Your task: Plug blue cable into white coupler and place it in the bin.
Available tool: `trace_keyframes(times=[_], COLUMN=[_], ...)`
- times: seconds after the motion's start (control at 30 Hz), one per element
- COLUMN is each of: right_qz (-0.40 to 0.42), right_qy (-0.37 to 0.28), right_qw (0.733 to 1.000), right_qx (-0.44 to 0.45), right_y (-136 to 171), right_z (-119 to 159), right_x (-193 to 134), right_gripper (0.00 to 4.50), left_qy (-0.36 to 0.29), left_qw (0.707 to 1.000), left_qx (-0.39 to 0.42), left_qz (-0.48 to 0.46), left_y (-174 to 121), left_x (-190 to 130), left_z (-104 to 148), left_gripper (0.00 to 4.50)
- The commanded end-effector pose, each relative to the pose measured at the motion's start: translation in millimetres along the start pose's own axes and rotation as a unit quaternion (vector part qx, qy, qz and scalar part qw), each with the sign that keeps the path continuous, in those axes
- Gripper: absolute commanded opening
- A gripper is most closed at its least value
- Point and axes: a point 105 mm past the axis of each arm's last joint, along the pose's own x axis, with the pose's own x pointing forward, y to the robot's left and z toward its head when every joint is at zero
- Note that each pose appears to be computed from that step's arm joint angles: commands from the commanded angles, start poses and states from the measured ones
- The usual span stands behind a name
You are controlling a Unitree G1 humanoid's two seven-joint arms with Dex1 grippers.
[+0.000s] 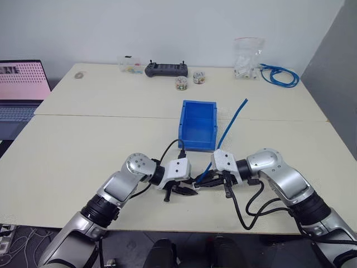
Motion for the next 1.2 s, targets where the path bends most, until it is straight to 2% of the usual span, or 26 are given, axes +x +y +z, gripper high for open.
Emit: trace_keyframes(times=[0.03,0.23,0.27,0.3,0.43,0.6,0.7,0.8,0.9,1.03,1.1,1.13,1.2], right_qz=[0.046,-0.019,-0.030,-0.040,-0.071,-0.127,-0.171,-0.207,-0.256,-0.297,-0.309,-0.315,-0.323], right_qy=[0.031,-0.037,-0.045,-0.052,-0.078,-0.118,-0.158,-0.197,-0.221,-0.218,-0.200,-0.181,-0.137], right_qw=[0.997,0.999,0.998,0.997,0.994,0.984,0.969,0.952,0.932,0.920,0.918,0.919,0.924], right_qx=[0.045,0.034,0.034,0.035,0.036,0.048,0.078,0.110,0.128,0.135,0.151,0.154,0.150], right_y=[21,0,-3,-5,-9,-23,-35,-51,-79,-120,-143,-155,-170], right_z=[-26,10,13,16,30,47,59,70,82,91,91,88,82], right_x=[15,3,1,-1,-6,-19,-43,-69,-84,-86,-81,-78,-77], right_gripper=[0.07,0.07,0.07,0.07,0.07,0.07,0.07,0.07,0.07,0.07,0.78,0.90,1.44], left_qy=[0.003,-0.008,-0.009,-0.013,-0.052,-0.079,-0.091,-0.098,-0.099,-0.095,-0.094,-0.094,-0.095], left_qw=[1.000,0.999,0.999,0.999,0.995,0.982,0.963,0.942,0.923,0.922,0.923,0.924,0.927], left_qx=[-0.005,-0.026,-0.027,-0.023,-0.016,-0.043,-0.037,-0.020,-0.019,-0.008,0.003,0.009,0.015], left_qz=[0.001,0.018,0.021,0.024,0.085,0.166,0.249,0.321,0.372,0.376,0.373,0.370,0.364], left_y=[-4,-6,-7,-7,0,7,21,36,49,57,61,62,65], left_x=[6,0,-2,-5,-28,-75,-111,-130,-138,-132,-126,-123,-119], left_z=[-3,-6,-6,-6,9,23,40,56,64,70,72,74,77], left_gripper=[0.95,0.95,1.65,1.74,2.59,3.73,4.47,4.50,4.50,4.50,4.50,4.50,4.50])
